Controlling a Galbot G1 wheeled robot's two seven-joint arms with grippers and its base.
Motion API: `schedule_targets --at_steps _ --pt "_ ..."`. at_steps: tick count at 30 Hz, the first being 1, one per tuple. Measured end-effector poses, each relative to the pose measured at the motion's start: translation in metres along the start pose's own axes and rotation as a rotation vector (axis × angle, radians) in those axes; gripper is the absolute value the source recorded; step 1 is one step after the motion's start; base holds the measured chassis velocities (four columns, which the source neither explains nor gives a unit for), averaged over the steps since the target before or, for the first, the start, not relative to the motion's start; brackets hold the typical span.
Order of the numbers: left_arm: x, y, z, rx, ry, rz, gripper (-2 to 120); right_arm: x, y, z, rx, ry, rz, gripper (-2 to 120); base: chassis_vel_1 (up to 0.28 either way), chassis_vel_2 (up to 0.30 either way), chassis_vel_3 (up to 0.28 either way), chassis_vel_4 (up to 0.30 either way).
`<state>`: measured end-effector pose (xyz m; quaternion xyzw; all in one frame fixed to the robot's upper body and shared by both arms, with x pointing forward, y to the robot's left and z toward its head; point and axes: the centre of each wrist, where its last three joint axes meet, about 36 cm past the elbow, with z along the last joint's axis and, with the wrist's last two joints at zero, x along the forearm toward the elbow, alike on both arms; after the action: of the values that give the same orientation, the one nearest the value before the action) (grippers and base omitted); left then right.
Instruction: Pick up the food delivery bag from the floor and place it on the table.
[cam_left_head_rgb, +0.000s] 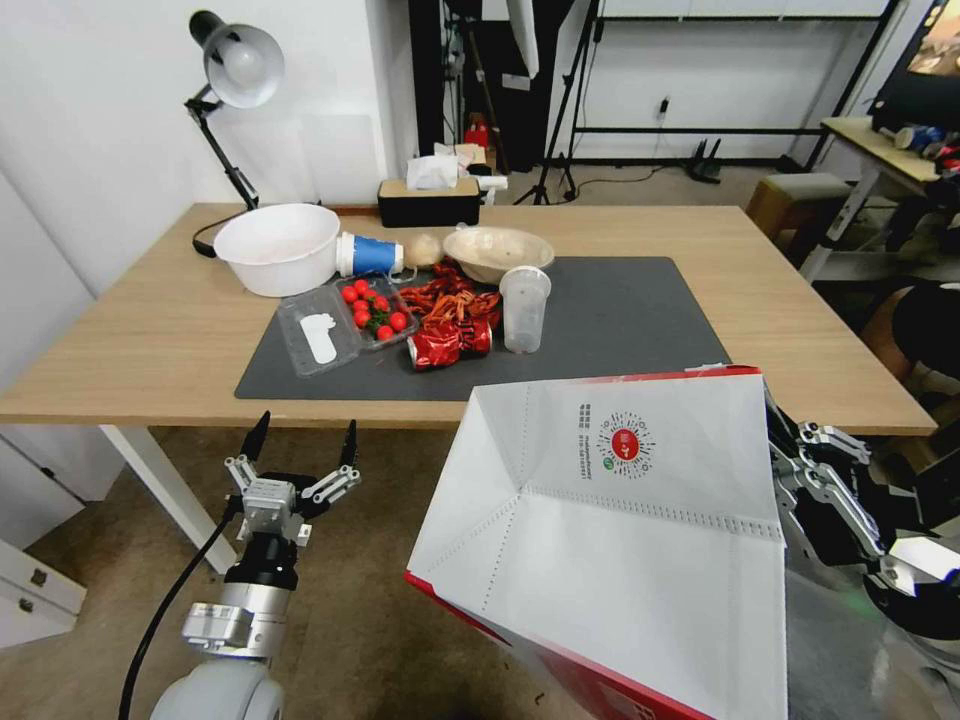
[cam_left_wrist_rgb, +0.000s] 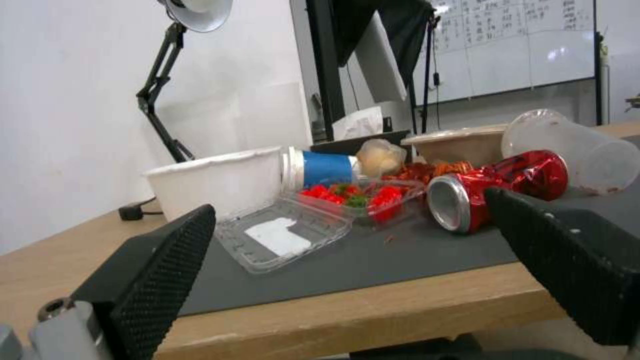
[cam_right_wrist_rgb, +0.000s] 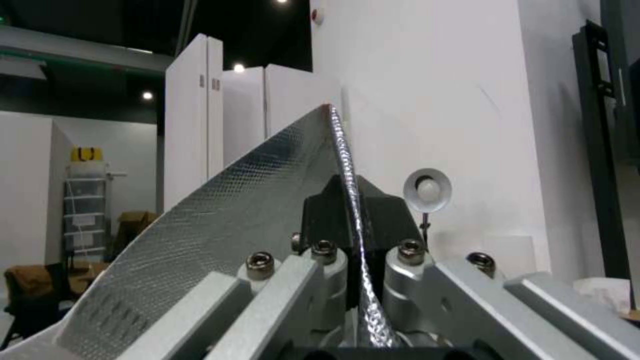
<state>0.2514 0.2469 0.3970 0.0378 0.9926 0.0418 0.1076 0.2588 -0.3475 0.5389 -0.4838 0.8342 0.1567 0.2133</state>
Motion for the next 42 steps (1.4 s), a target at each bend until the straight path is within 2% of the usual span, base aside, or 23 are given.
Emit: schedule_targets --at_steps 18,28,34,42 --pt "-0.001 -0.001 0.000 -0.004 -0.006 0.014 100 -0.023 0.000 -0.016 0.013 -0.086 0.052 0 0.000 0.000 0.000 0.000" --pt "0.001 -0.002 -0.001 -0.007 -0.008 0.012 100 -0.045 0.003 -0.030 0.040 -0.146 0.134 0 0.000 0.000 0.000 0.000" --pt "0.001 -0.004 -0.002 -0.004 -0.011 0.018 100 -0.065 -0.004 -0.046 0.074 -0.192 0.195 0 0.000 0.000 0.000 0.000" --pt "0.002 -0.005 -0.002 -0.008 -0.010 0.014 100 -0.080 -0.011 -0.054 0.083 -0.212 0.271 0 0.000 0.000 0.000 0.000"
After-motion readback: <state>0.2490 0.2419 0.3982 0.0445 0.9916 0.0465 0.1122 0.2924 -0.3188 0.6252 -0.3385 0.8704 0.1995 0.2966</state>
